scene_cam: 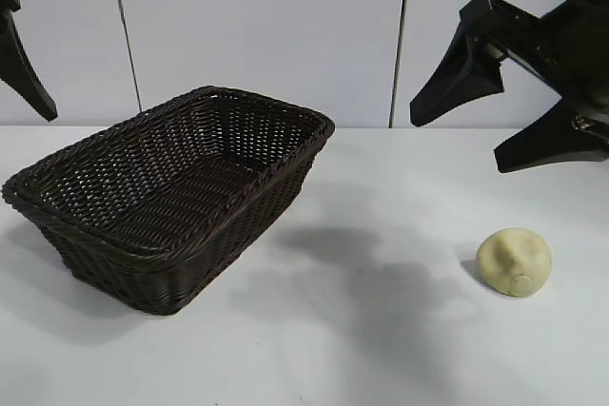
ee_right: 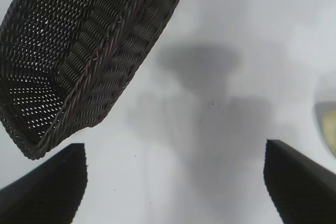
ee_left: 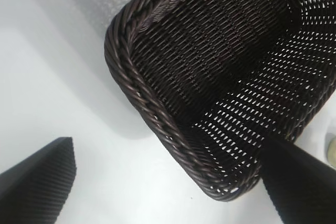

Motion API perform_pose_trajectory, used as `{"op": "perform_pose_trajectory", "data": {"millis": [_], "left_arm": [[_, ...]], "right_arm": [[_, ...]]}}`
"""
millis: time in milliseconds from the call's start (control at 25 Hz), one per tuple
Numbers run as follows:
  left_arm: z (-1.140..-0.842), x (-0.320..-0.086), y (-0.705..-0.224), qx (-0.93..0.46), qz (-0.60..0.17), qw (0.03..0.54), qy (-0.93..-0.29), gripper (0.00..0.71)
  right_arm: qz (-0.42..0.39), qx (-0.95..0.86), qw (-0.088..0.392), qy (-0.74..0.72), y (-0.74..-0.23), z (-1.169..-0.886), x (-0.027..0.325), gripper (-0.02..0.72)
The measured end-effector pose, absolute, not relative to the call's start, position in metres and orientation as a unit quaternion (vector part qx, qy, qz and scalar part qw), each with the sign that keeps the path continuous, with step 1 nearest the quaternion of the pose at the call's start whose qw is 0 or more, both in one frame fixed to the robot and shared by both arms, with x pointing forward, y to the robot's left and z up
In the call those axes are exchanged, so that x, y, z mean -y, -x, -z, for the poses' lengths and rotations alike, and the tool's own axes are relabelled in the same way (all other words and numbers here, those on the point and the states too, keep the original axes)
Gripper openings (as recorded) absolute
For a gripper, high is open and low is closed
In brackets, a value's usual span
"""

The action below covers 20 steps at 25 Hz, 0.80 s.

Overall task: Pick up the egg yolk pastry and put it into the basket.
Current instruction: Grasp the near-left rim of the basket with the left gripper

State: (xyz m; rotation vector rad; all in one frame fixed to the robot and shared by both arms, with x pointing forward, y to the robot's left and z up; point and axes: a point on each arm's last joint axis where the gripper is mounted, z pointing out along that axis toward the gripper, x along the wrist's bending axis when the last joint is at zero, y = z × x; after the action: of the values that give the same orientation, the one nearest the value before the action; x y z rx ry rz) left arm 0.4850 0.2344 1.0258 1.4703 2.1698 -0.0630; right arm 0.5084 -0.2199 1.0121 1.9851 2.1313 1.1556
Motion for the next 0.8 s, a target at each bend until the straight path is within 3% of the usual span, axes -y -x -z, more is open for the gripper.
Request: {"op": "perform_pose_trajectory", "data": {"millis": [160, 280, 520, 800], "left_arm": [[-1.025, -0.216, -0.476, -0.786, 0.046, 0.241, -0.567, 0.687], [-1.026, -0.201, -0.475, -0.785, 0.041, 0.257, -0.563, 0.686], [-1.023, -0.208, -0.481, -0.822, -0.015, 0.246, -0.514, 0.685], [-0.991, -0.204, -0.498, -0.845, -0.009, 0.206, -0.493, 0.685]], "right_arm": [[-0.369, -0.680, 0.003, -0.634, -0.508, -1.012, 0.220, 0.653], [-0.367, -0.683, -0.004, -0.632, -0.507, -1.012, 0.219, 0.653], [-0.366, -0.683, -0.005, -0.632, -0.507, -1.012, 0.219, 0.653], [-0.366, -0.683, -0.005, -0.632, -0.507, -1.012, 0.219, 0.653]]}}
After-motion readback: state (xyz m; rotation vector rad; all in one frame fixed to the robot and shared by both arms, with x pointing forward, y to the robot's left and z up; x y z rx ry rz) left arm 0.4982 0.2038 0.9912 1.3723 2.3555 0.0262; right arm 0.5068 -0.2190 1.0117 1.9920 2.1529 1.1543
